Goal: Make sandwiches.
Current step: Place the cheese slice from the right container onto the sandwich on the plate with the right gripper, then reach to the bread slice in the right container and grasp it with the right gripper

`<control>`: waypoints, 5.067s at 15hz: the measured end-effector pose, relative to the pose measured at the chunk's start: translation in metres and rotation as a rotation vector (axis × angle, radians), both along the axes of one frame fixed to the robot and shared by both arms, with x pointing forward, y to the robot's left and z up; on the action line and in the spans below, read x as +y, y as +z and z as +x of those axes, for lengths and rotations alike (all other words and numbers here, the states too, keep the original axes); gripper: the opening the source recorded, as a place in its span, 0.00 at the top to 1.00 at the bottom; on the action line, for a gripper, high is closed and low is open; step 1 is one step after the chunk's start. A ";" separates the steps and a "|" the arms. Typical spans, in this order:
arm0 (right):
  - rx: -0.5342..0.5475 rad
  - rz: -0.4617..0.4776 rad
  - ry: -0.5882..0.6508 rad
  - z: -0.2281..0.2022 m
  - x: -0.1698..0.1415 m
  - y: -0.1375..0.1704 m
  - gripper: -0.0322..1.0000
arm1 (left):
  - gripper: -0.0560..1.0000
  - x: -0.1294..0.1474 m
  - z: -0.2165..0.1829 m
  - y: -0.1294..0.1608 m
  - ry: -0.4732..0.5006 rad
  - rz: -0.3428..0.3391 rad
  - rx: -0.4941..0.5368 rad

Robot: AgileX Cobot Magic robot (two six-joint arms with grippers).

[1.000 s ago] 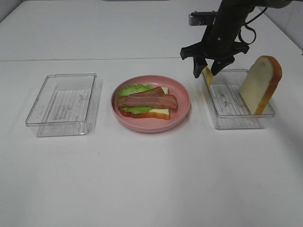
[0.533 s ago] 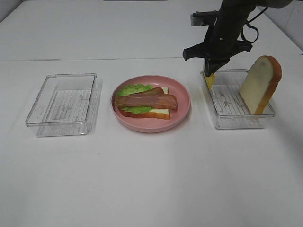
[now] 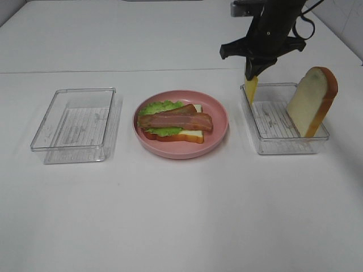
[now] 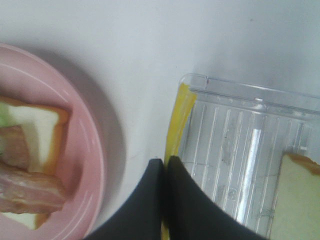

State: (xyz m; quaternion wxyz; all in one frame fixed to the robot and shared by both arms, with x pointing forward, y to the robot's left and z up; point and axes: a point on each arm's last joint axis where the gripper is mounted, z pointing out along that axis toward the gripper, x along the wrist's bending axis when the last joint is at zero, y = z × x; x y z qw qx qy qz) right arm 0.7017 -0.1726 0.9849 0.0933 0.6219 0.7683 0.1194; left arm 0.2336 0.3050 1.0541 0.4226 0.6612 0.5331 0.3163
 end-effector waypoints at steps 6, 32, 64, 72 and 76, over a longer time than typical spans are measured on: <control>-0.027 0.448 0.141 -0.020 0.036 0.057 0.97 | 0.32 0.000 0.000 0.000 0.000 0.000 0.000; 0.197 0.356 0.094 -0.022 0.097 -0.054 0.92 | 0.32 0.000 0.000 0.000 0.000 0.000 0.000; 0.120 0.016 -0.238 -0.019 -0.117 0.053 0.30 | 0.32 0.000 0.000 0.000 0.000 0.000 0.000; 0.226 0.021 -0.234 -0.007 -0.115 0.007 0.35 | 0.32 0.000 0.000 0.000 0.000 0.000 0.000; 0.227 0.021 -0.235 -0.007 -0.115 0.006 0.49 | 0.32 0.000 0.000 0.000 0.000 0.000 0.000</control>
